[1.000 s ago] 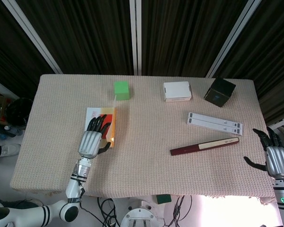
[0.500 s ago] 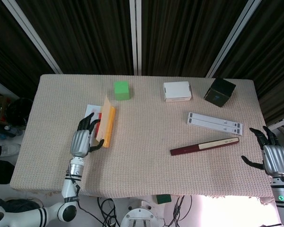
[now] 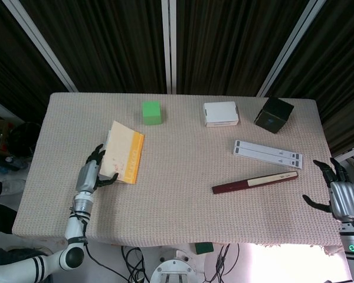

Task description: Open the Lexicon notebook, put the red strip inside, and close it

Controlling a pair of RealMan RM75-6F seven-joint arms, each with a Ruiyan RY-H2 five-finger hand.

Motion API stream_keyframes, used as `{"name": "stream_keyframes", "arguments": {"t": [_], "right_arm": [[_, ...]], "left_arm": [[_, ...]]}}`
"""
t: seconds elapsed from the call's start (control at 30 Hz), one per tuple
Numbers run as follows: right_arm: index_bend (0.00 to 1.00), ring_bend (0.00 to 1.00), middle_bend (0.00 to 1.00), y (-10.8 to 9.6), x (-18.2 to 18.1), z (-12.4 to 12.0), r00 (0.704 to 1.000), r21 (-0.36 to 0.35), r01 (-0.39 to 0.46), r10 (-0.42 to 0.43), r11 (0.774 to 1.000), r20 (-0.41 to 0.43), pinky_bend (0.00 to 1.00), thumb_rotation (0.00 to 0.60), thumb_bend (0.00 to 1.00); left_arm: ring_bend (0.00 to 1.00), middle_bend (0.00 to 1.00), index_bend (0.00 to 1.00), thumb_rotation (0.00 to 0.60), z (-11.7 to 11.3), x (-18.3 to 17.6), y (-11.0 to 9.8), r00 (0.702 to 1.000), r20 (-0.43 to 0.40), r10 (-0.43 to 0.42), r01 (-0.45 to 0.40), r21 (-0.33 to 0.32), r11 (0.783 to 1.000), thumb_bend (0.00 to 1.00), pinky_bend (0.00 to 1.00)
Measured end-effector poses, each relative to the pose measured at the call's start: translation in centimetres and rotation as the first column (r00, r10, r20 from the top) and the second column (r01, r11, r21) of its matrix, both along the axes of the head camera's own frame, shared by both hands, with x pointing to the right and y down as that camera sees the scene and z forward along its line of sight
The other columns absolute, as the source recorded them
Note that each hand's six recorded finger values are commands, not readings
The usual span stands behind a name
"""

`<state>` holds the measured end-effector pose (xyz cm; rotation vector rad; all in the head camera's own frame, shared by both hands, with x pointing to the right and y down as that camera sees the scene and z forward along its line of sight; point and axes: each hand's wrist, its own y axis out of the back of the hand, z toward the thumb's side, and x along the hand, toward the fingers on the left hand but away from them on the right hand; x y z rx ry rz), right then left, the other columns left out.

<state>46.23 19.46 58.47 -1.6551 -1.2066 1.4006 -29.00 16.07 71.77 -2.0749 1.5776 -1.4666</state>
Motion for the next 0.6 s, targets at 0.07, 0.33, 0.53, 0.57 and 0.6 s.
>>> {"name": "stream_keyframes", "arguments": {"t": [0.07, 0.33, 0.53, 0.57, 0.6], "right_arm": [[0.15, 0.00, 0.15, 0.0, 0.0, -0.1, 1.000, 0.002, 0.001, -0.001, 1.000, 0.001, 0.11, 0.600, 0.13], [0.15, 0.00, 0.15, 0.0, 0.4, -0.6, 1.000, 0.016, -0.005, 0.005, 1.000, -0.004, 0.11, 0.600, 0.13], [0.15, 0.00, 0.15, 0.1, 0.7, -1.0, 1.000, 0.013, -0.001, 0.001, 1.000, -0.023, 0.11, 0.600, 0.13], [0.15, 0.00, 0.15, 0.1, 0.9, -1.2, 1.000, 0.012, -0.001, 0.001, 1.000, -0.028, 0.10, 0.600, 0.13], [0.15, 0.00, 0.15, 0.2, 1.0, -1.3, 0.999, 0.012, -0.002, 0.002, 1.000, -0.033, 0.10, 0.600, 0.13]], "left_arm": [[0.00, 0.00, 0.19, 0.600, 0.0, -0.7, -0.2, 1.000, 0.024, -0.008, 0.008, 0.006, 1.000, 0.26, 0.06], [0.00, 0.00, 0.19, 0.600, -2.5, -3.3, -1.6, 0.989, 0.146, 0.023, -0.038, 0.107, 0.993, 0.26, 0.06], [0.00, 0.06, 0.24, 0.600, -5.6, -6.1, -2.8, 0.941, 0.306, 0.145, -0.199, 0.153, 0.968, 0.26, 0.06], [0.00, 0.06, 0.24, 0.600, -6.1, -6.6, -2.9, 0.931, 0.329, 0.161, -0.221, 0.154, 0.963, 0.26, 0.06], [0.00, 0.06, 0.24, 0.600, -6.9, -7.5, -3.0, 0.916, 0.359, 0.177, -0.245, 0.154, 0.957, 0.26, 0.06]]}}
